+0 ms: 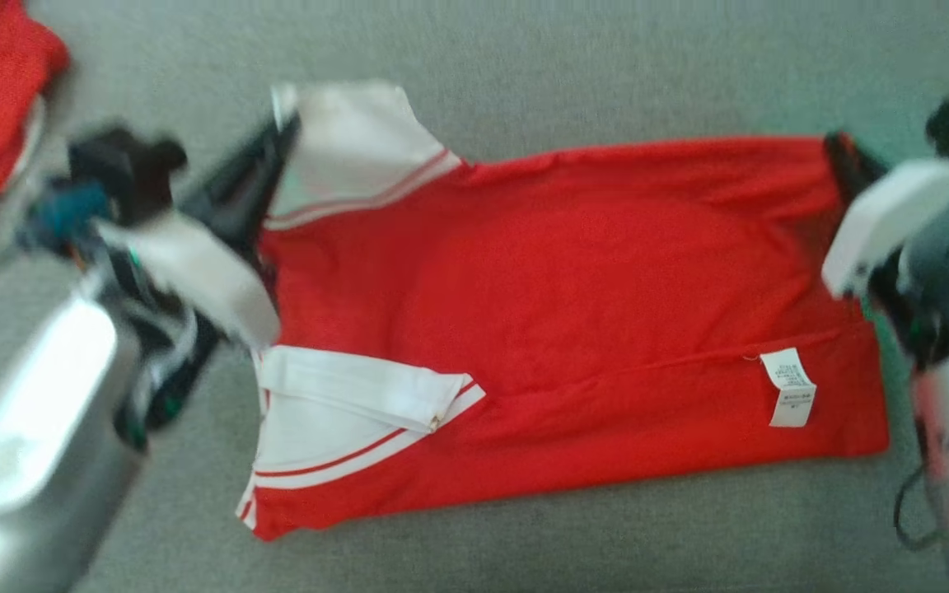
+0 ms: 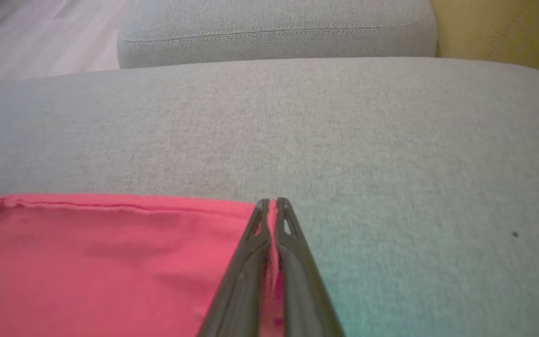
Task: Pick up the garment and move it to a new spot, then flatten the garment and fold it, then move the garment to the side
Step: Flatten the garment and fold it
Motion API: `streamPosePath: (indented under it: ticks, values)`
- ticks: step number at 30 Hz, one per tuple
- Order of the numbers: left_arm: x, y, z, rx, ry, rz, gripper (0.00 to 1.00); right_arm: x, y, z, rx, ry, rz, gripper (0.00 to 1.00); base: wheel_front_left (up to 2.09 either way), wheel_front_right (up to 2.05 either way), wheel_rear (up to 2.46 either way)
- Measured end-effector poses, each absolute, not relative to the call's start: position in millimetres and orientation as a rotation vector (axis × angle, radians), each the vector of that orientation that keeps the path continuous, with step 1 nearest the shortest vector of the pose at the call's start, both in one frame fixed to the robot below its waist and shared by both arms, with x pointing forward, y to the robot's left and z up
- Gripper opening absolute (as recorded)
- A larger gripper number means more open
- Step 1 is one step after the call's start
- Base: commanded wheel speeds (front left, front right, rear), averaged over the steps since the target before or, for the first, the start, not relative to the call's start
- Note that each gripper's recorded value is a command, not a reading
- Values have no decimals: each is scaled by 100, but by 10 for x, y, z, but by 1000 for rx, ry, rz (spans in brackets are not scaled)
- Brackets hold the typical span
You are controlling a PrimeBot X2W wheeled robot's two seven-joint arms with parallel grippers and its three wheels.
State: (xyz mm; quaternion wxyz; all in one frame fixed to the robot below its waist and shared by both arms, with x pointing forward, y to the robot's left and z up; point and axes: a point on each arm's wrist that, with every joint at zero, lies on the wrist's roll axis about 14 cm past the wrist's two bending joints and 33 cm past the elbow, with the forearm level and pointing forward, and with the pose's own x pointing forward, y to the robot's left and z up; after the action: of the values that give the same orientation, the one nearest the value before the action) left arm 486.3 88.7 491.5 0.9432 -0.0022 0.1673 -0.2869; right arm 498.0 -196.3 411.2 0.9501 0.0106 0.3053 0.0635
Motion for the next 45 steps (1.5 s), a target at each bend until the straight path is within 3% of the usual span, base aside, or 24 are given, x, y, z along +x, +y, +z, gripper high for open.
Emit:
streamPosePath:
  ticks: [11,21,22,23,24,25,26,37,45]
  values:
    - [3846,1061,4667,-185,378,-460,0,4413,-1972,4309,100,530,111,0,0,0,0]
    - [3463,958,4365,-299,391,-388,0,4093,-1991,4244,131,520,56,0,0,0,0]
    - [3419,961,4322,-295,398,-385,0,4053,-1995,4227,128,523,53,5,0,0,0]
    - [3380,968,4289,-292,402,-381,0,4015,-2006,4218,119,519,48,27,0,0,0]
    - [3349,978,4269,-292,398,-373,20,3978,-2024,4216,112,513,42,80,0,0,0]
    - [3323,991,4252,-294,395,-362,56,3939,-2041,4214,110,507,35,100,0,0,0]
    - [3299,1001,4240,-296,391,-351,100,3904,-2052,4217,110,500,28,100,0,0,0]
    - [3180,1187,4353,-320,297,-212,100,3433,-2131,4158,102,501,-26,100,0,0,0]
    - [3254,1329,4510,-269,231,-136,100,3489,-2125,4159,106,498,-40,100,0,0,0]
